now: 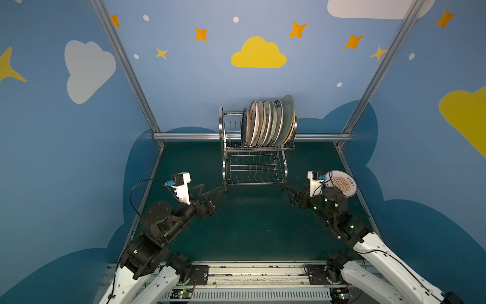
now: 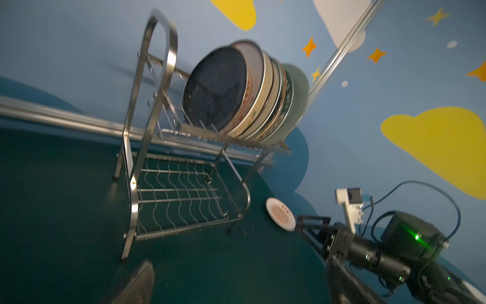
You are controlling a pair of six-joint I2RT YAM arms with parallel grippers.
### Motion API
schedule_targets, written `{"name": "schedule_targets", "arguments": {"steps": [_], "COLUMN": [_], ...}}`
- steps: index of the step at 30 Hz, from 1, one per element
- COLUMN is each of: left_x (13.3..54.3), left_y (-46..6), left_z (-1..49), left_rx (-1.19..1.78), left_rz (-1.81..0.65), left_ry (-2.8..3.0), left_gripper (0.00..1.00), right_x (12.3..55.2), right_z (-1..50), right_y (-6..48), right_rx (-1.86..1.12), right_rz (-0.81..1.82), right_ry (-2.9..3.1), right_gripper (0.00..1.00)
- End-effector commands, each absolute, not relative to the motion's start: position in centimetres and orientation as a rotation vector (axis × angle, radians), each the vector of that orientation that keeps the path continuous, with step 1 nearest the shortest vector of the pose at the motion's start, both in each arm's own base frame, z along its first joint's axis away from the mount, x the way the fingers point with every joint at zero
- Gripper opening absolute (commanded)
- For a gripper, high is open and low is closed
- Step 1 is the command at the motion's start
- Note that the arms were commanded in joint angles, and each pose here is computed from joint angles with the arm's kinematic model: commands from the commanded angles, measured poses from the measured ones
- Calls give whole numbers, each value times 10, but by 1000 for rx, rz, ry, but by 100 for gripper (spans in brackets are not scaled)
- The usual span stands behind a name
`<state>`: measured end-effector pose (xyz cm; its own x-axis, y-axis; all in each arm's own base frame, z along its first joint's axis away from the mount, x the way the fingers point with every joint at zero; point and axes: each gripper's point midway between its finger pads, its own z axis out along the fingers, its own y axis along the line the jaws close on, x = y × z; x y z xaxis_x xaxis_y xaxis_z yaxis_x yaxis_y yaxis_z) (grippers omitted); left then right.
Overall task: Load plates into a dish rack
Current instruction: Pick up the plate from the middle-right of the table.
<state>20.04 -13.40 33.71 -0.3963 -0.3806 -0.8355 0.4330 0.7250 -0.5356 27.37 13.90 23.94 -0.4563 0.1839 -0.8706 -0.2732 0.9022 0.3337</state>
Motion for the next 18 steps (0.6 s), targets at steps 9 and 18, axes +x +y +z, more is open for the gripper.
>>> {"name": "schedule_targets", "arguments": {"steps": [9,18], "left_x": [196,190], "left_y": [-149,-140], "left_z": [266,254], "left_rx": [39,33], "left_rz": [-933,-900], "left_ry": [1988,2001], "left_gripper": [100,100], "right_x": [298,317], "right_z": [172,115], "right_y": [-6,-83], "right_rx": [784,1239], "right_rz": [428,541], "right_ry": [2095,1950], "right_gripper": [96,91]}}
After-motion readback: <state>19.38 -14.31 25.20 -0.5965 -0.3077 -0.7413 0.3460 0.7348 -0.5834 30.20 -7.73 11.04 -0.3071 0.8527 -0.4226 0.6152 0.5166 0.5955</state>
